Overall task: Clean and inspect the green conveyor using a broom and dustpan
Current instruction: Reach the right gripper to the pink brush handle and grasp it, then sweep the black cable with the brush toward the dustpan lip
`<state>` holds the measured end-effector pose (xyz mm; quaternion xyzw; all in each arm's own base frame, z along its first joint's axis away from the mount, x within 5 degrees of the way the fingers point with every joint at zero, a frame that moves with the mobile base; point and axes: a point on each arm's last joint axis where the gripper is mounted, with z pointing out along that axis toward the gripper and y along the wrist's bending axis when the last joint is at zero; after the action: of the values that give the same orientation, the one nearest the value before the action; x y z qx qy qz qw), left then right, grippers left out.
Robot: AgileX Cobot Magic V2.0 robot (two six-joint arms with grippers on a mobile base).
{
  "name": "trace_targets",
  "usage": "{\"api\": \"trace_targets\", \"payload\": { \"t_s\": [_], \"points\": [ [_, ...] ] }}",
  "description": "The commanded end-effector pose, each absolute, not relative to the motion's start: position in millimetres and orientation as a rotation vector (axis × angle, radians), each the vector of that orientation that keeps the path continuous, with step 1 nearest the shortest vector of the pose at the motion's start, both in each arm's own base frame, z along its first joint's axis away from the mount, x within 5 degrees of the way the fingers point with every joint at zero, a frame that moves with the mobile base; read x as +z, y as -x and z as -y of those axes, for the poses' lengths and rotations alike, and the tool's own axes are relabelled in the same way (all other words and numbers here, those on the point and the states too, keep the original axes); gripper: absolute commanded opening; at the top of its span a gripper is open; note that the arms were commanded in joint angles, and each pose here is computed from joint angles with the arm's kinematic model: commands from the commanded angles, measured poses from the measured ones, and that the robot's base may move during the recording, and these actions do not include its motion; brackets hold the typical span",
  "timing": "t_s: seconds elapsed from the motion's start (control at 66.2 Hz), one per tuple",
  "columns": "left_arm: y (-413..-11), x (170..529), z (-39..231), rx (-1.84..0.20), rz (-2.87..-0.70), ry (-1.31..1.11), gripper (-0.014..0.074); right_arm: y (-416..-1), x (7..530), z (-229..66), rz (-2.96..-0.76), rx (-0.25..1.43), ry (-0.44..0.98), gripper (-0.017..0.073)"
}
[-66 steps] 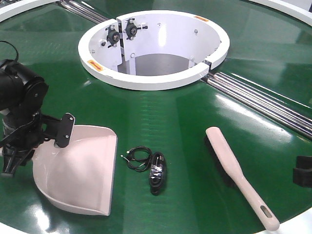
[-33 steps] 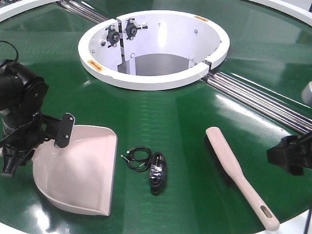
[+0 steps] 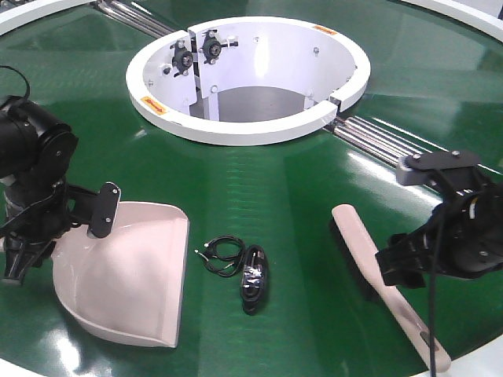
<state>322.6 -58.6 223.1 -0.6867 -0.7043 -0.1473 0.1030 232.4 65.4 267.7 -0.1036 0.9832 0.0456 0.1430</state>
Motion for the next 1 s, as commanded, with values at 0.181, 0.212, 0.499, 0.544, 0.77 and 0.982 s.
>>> {"api": "trace_targets", "payload": {
  "t_s": [0.181,0.212,0.499,0.544,0.77,0.982],
  "points": [
    [-319.4,243.0,59.1,-0.481,2.102,2.024,-0.0007,-257.2,235.4,-79.5,-2.925,0.055,0.413,0.0544],
    [-319.4,243.0,59.1,-0.481,2.102,2.024,-0.0007,-259.3,230.7,-80.1,-2.941,0.052,0.411,0.0544],
    [-319.4,243.0,59.1,-0.481,2.102,2.024,-0.0007,-272.0,199.2,-82.7,-3.03,0.033,0.401,0.0543],
    [-319.4,243.0,59.1,-0.481,2.102,2.024,-0.0007,-273.3,195.9,-83.1,-3.036,0.031,0.396,0.054],
    [-319.4,243.0,59.1,-0.481,2.102,2.024,-0.0007,-275.7,189.7,-83.7,-3.049,0.026,0.39,0.0369],
    [-319.4,243.0,59.1,-0.481,2.102,2.024,-0.0007,-278.0,195.0,-84.6,-3.038,0.032,0.392,-0.0005]
  ]
}}
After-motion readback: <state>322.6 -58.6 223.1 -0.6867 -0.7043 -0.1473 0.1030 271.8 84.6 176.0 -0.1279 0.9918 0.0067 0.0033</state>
